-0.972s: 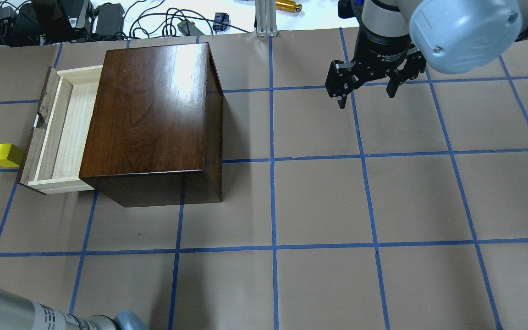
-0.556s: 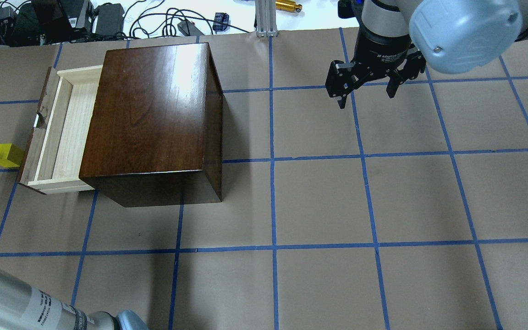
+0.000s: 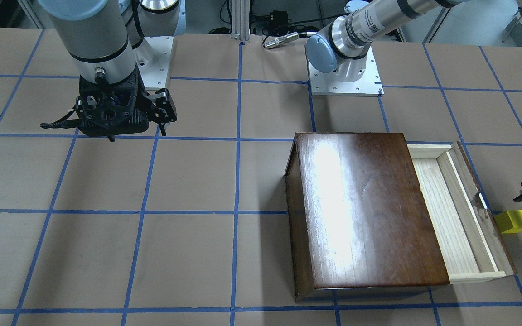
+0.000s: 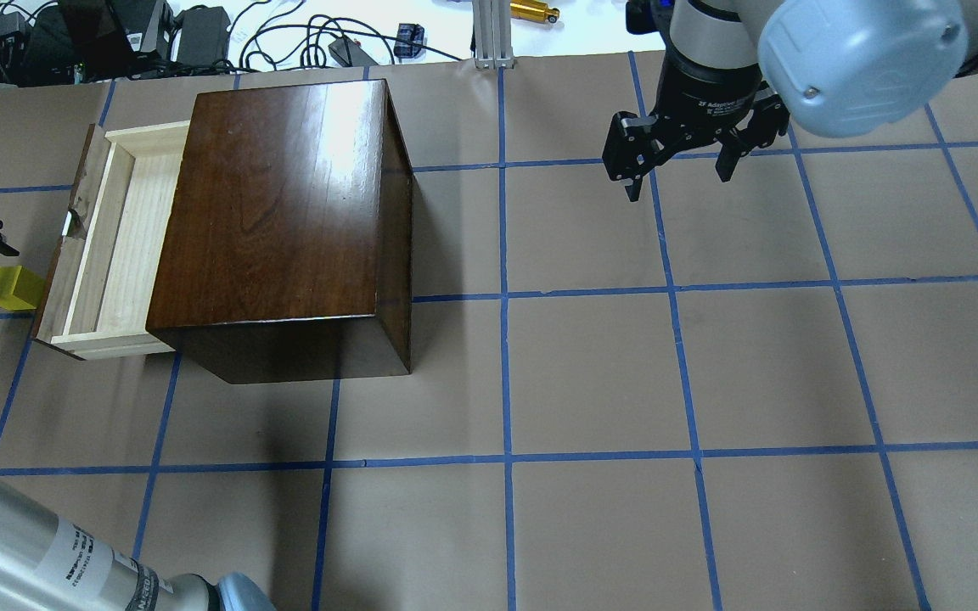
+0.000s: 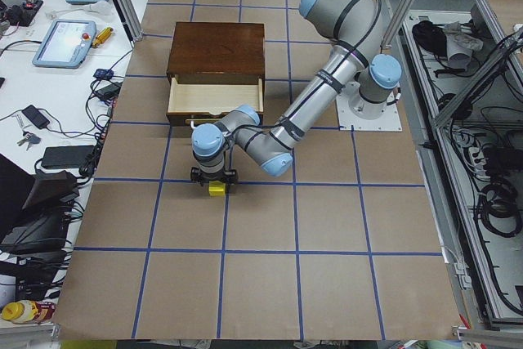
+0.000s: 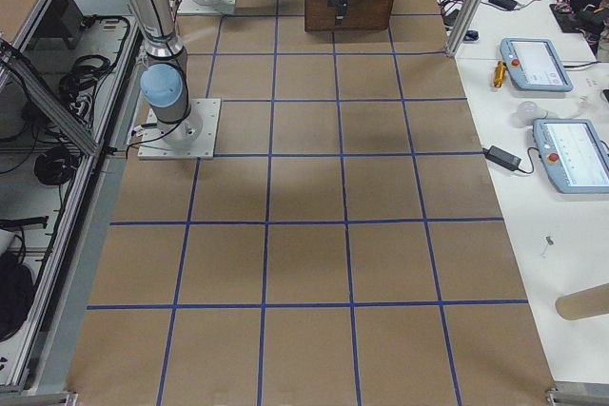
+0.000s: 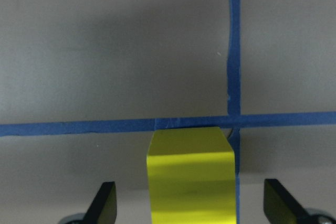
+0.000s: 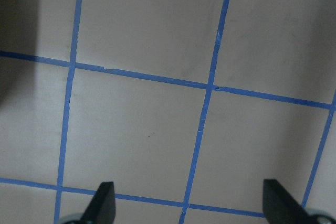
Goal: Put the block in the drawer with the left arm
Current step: 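Lower the left gripper onto the yellow cube and close on it, then lift the yellow cube and carry it over the open drawer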
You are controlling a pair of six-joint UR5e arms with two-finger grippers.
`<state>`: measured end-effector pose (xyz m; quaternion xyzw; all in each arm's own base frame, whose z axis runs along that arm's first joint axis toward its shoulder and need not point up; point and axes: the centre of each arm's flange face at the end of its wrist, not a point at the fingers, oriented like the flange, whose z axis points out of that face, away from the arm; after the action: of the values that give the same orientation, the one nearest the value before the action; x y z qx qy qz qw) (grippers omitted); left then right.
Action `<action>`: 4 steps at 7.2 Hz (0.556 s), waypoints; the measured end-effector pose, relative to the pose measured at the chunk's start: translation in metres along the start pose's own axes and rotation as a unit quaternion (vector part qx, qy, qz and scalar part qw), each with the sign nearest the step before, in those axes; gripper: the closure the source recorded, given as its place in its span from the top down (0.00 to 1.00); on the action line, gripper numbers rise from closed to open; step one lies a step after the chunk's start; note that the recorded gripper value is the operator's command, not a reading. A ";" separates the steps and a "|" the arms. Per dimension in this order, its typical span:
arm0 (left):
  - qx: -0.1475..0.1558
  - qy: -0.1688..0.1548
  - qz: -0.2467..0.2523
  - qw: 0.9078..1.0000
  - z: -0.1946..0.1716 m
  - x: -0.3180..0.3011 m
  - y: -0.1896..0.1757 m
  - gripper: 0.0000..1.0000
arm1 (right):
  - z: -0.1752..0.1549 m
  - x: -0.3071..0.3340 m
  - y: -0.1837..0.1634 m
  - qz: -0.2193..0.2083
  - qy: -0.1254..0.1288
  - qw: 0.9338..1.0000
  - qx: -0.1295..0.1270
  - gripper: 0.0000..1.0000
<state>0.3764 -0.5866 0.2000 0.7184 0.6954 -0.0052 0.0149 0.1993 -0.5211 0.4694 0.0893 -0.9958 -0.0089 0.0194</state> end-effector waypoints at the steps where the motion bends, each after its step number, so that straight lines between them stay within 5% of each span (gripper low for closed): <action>1: 0.002 0.001 0.000 1.000 0.008 -0.001 0.001 0.75 | 0.000 0.000 0.000 0.000 0.000 1.000 0.000 1.00; 2: 0.001 0.001 0.000 1.000 0.012 -0.001 0.002 0.36 | 0.000 0.000 0.000 0.000 0.000 1.000 0.000 1.00; 3: 0.000 0.001 0.001 1.000 0.014 -0.001 0.002 0.11 | 0.000 0.000 0.000 0.000 0.000 1.000 0.000 1.00; 4: 0.000 0.000 0.003 1.000 0.014 -0.001 0.003 0.02 | 0.000 0.000 0.000 0.000 0.000 1.000 0.000 1.00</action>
<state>0.3790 -0.5881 0.1858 0.7203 0.6935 -0.0050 0.0146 0.1993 -0.5211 0.4694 0.0896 -0.9958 -0.0088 0.0195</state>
